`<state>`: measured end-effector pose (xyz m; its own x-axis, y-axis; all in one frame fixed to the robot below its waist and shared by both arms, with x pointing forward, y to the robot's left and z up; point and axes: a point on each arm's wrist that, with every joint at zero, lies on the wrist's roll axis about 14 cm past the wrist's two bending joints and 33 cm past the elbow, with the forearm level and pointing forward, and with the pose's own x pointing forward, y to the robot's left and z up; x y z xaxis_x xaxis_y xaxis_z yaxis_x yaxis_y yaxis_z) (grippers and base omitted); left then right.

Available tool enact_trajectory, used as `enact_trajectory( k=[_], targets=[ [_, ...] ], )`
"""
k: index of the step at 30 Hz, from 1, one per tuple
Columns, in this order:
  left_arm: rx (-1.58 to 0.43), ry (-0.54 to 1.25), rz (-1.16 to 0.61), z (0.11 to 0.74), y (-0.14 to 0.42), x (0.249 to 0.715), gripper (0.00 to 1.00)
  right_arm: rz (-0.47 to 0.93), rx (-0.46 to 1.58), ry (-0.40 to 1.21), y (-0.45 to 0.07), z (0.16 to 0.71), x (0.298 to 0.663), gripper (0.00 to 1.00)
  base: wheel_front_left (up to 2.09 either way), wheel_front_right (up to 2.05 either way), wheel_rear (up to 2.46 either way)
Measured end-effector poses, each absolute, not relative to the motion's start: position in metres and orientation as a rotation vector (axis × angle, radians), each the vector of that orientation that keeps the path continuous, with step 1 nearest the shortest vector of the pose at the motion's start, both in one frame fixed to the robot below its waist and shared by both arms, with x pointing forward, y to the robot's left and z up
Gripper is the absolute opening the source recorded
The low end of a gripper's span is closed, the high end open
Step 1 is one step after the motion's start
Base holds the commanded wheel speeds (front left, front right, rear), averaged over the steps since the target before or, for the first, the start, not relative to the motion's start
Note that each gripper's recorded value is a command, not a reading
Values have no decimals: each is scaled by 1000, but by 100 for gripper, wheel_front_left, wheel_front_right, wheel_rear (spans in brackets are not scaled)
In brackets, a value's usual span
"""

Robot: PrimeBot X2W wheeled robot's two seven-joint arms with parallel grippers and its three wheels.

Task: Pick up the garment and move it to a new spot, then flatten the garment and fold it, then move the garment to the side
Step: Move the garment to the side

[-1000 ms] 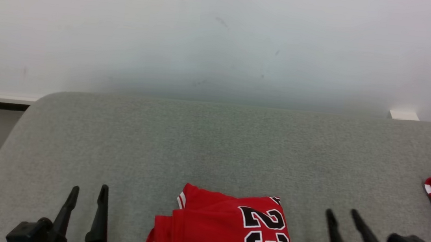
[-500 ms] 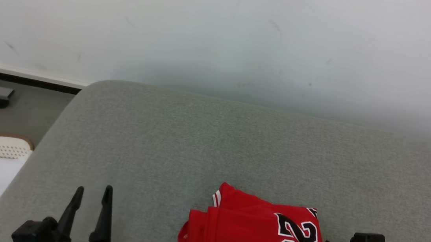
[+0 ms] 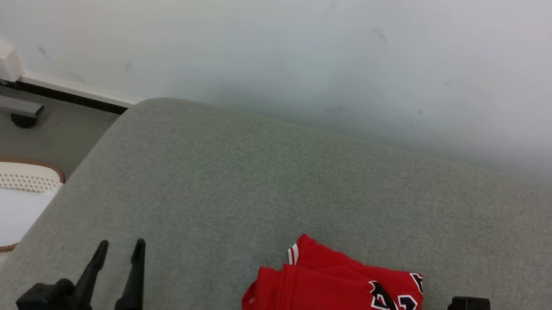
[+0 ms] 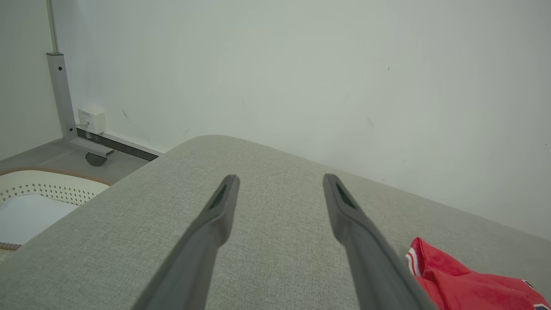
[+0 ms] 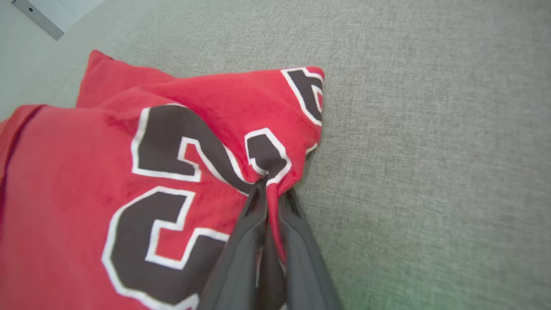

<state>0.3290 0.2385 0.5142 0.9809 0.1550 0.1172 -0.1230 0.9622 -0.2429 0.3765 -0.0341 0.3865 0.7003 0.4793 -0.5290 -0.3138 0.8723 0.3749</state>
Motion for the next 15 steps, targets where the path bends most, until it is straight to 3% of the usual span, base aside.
enact_trajectory(
  k=[10, 15],
  targets=[
    [-239, -144, 42, 521, 208, 345, 100, 407, 247, 479, -58, 433, 410, 0, 0, 0, 0],
    [-241, -152, -71, 528, 172, 359, 100, 342, 224, 386, -94, 461, 426, 0, 0, 0, 0]
  ],
)
